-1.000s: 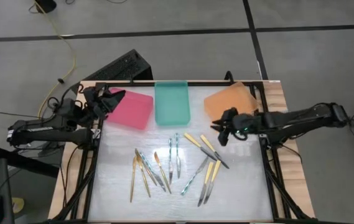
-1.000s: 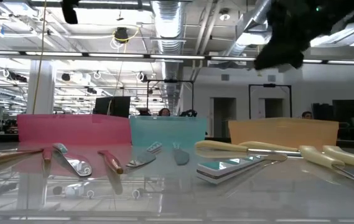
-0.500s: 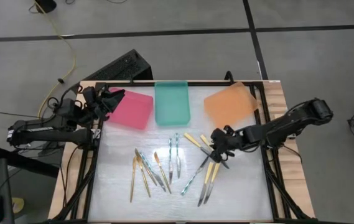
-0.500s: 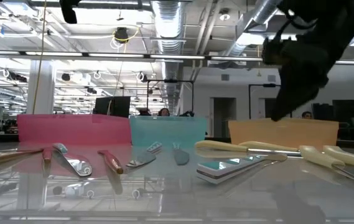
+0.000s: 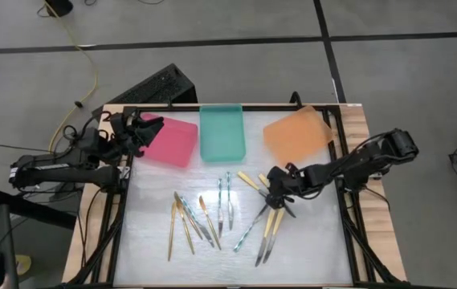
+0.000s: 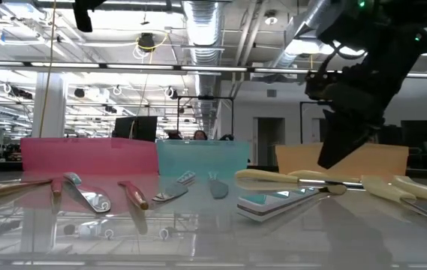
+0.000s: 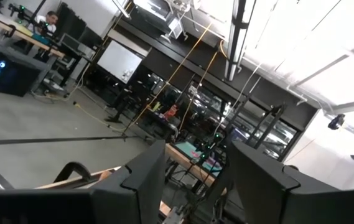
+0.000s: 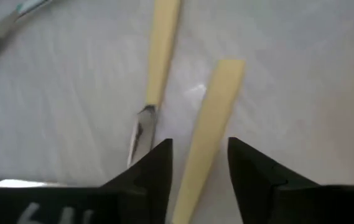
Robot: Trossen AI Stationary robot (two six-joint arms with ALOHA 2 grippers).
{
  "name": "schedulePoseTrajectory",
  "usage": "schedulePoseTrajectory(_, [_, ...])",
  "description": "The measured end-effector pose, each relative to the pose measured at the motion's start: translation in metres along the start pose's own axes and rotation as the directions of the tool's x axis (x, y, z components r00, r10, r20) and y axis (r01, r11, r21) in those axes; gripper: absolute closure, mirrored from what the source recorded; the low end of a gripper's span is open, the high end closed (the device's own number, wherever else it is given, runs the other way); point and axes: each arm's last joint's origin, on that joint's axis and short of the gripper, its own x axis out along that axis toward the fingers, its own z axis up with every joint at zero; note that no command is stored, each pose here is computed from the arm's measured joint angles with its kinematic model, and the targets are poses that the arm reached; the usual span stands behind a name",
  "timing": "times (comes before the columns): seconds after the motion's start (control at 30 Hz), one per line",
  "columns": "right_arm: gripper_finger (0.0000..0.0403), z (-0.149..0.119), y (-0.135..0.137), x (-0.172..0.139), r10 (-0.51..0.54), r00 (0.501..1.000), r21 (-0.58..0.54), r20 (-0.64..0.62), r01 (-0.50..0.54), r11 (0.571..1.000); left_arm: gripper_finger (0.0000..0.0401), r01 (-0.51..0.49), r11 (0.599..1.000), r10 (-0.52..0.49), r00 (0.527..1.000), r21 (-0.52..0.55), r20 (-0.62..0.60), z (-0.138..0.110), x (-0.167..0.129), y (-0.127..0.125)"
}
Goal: Sort silverware by color (type)
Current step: Put the yellow knife into the orange bin
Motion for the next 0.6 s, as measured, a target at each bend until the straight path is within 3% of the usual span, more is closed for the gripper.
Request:
schedulePoseTrajectory(0.23, [0.0158, 0.004, -0.006, 0.008, -0.027, 1.000, 0.028, -0.006, 0.027, 0.999, 0.0237, -0.017, 1.000, 0.017, 1.000, 0.010, -0.026, -0.003, 0.000, 0.002])
schedulePoseTrajectory(0.6, [0.0157, -0.003, -0.004, 0.034, -0.085, 0.996, 0.025, -0.041, 0.086, 0.996, 0.0237, -0.038, 0.999, 0.039, 0.999, 0.013, -0.024, -0.003, 0.000, 0.003])
